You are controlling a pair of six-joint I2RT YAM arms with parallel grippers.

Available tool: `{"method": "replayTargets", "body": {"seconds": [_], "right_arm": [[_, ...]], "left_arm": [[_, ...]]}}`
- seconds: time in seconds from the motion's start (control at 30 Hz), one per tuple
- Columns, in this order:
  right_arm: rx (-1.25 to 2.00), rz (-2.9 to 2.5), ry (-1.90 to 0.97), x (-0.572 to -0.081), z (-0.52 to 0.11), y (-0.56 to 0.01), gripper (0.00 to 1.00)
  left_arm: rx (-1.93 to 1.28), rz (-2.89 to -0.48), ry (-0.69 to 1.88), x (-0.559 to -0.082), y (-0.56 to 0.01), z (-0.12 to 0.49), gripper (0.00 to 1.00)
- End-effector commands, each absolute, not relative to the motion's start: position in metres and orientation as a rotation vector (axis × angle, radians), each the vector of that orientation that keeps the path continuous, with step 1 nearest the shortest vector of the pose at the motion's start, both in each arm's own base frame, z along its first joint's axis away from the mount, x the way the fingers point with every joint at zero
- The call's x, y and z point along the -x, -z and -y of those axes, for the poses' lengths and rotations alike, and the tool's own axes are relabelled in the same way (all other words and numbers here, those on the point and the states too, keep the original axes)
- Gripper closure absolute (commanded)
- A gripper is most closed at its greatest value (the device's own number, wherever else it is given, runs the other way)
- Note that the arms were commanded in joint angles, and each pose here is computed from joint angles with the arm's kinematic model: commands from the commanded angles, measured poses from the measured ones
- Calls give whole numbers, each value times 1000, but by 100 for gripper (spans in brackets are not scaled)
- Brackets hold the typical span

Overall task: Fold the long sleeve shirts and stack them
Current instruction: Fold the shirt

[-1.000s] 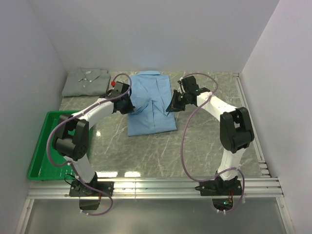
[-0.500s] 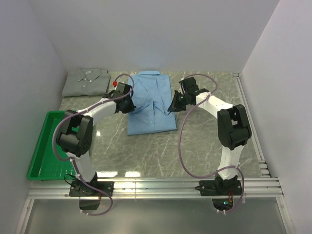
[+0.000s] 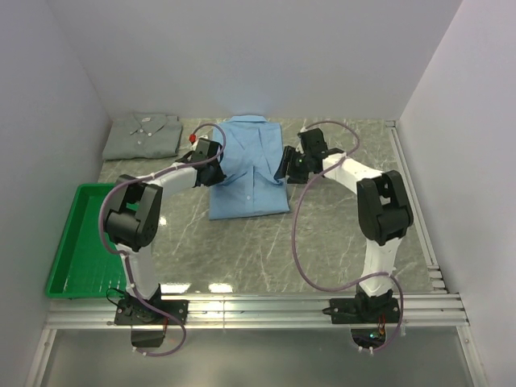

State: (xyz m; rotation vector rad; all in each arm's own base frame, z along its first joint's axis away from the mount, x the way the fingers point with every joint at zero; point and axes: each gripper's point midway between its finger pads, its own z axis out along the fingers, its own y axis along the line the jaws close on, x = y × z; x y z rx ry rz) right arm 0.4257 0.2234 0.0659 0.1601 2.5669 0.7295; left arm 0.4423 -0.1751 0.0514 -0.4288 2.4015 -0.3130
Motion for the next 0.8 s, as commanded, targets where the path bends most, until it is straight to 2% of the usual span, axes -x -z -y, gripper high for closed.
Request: {"method": "replayTargets", "body": {"seconds": [0.0, 0.07, 0.2, 0.33, 0.5, 0.77], "right_arm": [[-119, -2319, -681, -445, -211, -149, 34], [-103, -2242, -691, -436, -207, -177, 27], [-5, -2154, -858, -410, -230, -211, 27], [148, -2160, -1049, -371, -275, -212, 27], [257, -2181, -1235, -342, -321, -187, 32], [215, -2360, -1355, -334, -340, -85, 34]], "left_arm": [[430, -2301, 338, -466, -73, 179, 87], [435, -2296, 342, -467, -74, 180, 87], [445, -2297, 349, -469, -72, 182, 87], [457, -2302, 333, -470, -70, 181, 87], [498, -2302, 301, -470, -67, 176, 87], [567, -2289, 278, -471, -61, 171, 87]]}}
